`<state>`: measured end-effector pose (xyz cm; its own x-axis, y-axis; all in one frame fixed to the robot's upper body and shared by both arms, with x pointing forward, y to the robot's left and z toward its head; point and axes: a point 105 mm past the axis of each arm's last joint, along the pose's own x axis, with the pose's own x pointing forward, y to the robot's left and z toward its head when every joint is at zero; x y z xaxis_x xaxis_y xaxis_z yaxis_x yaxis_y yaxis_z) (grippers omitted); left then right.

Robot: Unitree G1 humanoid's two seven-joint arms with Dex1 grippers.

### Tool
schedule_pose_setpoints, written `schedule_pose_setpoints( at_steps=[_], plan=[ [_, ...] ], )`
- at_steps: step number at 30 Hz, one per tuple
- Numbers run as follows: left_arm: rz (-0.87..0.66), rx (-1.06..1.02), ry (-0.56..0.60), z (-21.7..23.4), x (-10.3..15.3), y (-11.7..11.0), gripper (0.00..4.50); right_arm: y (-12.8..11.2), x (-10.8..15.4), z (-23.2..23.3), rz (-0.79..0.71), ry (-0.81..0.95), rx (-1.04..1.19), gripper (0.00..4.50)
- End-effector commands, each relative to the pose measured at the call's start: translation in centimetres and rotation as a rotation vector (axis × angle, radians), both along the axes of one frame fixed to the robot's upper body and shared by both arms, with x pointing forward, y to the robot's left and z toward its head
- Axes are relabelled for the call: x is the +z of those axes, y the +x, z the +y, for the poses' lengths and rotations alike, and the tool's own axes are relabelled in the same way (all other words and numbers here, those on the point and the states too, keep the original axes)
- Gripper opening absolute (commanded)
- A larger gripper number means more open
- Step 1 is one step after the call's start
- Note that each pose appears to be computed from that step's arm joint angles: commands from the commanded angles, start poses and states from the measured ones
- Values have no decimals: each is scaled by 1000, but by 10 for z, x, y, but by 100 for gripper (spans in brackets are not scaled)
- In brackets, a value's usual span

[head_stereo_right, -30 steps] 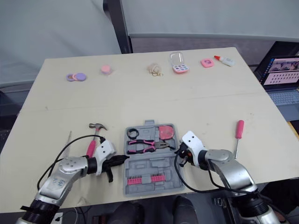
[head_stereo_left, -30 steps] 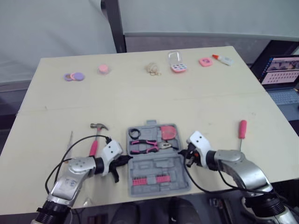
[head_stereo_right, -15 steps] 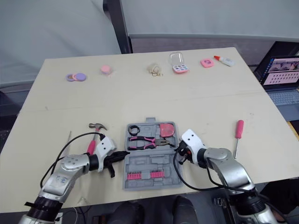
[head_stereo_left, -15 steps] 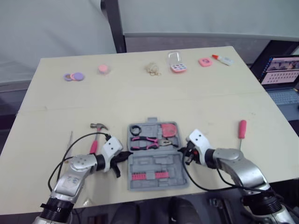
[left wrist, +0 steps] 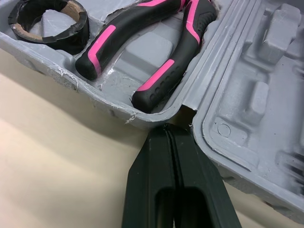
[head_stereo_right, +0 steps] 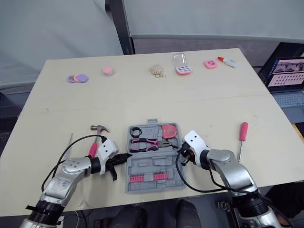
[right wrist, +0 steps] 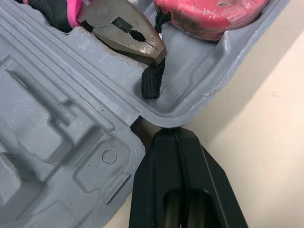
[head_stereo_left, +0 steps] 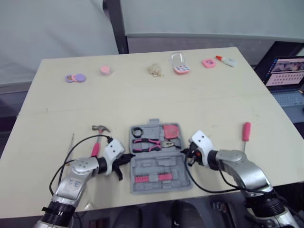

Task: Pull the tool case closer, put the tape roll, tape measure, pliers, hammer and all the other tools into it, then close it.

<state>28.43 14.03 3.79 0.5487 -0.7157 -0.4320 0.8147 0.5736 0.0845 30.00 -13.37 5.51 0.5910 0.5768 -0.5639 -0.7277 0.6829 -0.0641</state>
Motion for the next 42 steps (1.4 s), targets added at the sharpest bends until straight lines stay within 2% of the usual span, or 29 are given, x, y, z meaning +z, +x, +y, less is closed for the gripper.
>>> schedule_pose_setpoints(
  at_steps=[1, 42],
  plan=[
    [-16, 74, 28, 7, -3, 9, 4, 3, 11, 13, -51, 35, 38, 0],
    [-21, 92, 42, 10, -1, 9, 4, 5, 10, 21, -62, 42, 56, 0]
  ],
)
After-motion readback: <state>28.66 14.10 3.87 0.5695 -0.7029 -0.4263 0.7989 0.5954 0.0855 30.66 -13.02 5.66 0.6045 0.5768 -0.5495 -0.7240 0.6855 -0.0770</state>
